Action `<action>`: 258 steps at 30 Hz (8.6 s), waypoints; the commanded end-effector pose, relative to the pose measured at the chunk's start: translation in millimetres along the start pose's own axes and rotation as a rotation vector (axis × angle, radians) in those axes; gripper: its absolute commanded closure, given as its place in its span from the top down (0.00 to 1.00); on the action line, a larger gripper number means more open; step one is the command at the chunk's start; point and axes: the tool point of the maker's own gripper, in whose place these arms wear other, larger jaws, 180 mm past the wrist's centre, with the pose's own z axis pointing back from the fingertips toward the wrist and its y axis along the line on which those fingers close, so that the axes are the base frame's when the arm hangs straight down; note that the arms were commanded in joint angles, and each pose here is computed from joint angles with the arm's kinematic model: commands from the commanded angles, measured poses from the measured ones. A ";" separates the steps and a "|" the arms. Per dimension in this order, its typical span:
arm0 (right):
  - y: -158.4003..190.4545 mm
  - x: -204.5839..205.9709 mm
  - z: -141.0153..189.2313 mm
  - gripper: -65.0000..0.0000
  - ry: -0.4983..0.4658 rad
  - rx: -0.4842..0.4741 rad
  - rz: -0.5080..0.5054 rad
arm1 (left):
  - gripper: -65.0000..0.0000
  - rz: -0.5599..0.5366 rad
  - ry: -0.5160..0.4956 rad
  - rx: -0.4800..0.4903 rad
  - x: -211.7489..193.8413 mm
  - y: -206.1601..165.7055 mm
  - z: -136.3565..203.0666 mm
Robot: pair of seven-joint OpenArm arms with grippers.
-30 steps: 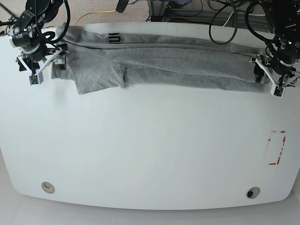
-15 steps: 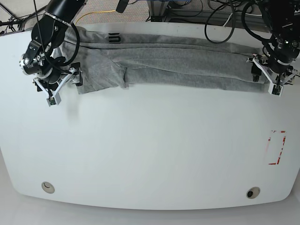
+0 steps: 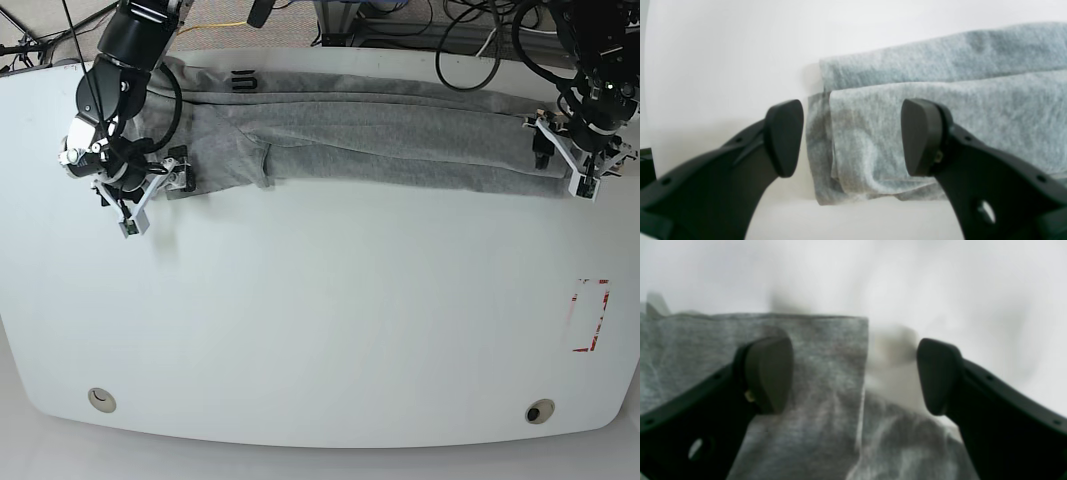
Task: Fold the T-shirt properly
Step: 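Regrasp the folded strip's ends with both grippers, then pull the folded strip with both grippers to straighten it, then carry the strip's end with the left gripper toward the right gripper, then lay the folded end down and move the right gripper to the strip's other end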
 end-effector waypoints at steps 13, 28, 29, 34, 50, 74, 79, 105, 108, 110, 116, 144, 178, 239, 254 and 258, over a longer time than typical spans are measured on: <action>7.1 12.1 -0.8 0.02 -0.037 0.015 0.000 | 0.65 -0.011 -0.036 0.013 10.1 5.3 3.7; 16.4 39.7 61.1 0.00 -0.181 -0.018 0.070 | 0.65 -0.009 0.000 -0.027 -0.3 -4.7 -6.5; 13.0 36.0 68.5 0.00 -0.176 -0.042 0.072 | 0.65 -0.007 0.005 -0.031 -2.0 -5.3 -7.6; 0.6 9.0 88.3 0.00 -0.116 -0.113 0.057 | 0.65 -0.003 0.013 -0.033 -4.6 -5.5 -8.9; -11.4 -58.4 99.4 0.04 0.024 -0.155 -0.006 | 0.65 -0.005 0.012 -0.032 -4.1 -5.0 -8.6; 42.1 -22.5 108.7 0.39 -0.183 0.100 -0.026 | 0.65 0.026 -0.066 -0.060 17.4 -29.0 -3.0; 57.7 -38.6 87.8 0.15 -0.082 0.088 0.001 | 0.65 0.031 -0.060 -0.060 14.9 -30.1 -3.4; 11.6 -60.7 11.8 0.13 0.057 0.026 -0.009 | 0.65 0.202 0.077 -0.150 -19.4 -27.8 -67.8; 9.8 -56.4 13.3 0.13 0.047 0.022 -0.003 | 0.66 0.147 0.025 -0.164 -2.3 -27.5 -60.6; 9.3 -56.4 13.1 0.13 0.049 0.020 -0.002 | 0.66 0.108 -0.015 -0.193 10.2 -31.1 -55.4; 9.6 -57.0 13.1 0.13 0.050 0.022 -0.003 | 0.72 0.186 -0.065 -0.198 18.7 -15.3 -39.2; 11.0 -57.7 14.0 0.13 0.043 0.025 -0.013 | 0.78 0.515 -0.008 -0.386 -20.6 2.8 -71.4; 10.8 -55.2 13.6 0.13 0.037 0.025 -0.015 | 0.06 -0.061 -0.197 -0.582 80.3 -119.2 -9.0; 10.4 -34.8 24.4 0.14 -0.015 -0.001 0.030 | 0.61 -0.238 -0.217 -0.575 155.0 -234.1 -11.0; 12.3 9.6 73.9 0.81 -0.205 0.056 -0.024 | 0.61 -0.237 -0.177 -0.589 97.9 -224.2 -16.1; -15.9 4.2 93.9 0.89 -0.227 0.014 -0.124 | 0.61 -0.202 -0.132 -0.602 83.6 -225.1 -30.8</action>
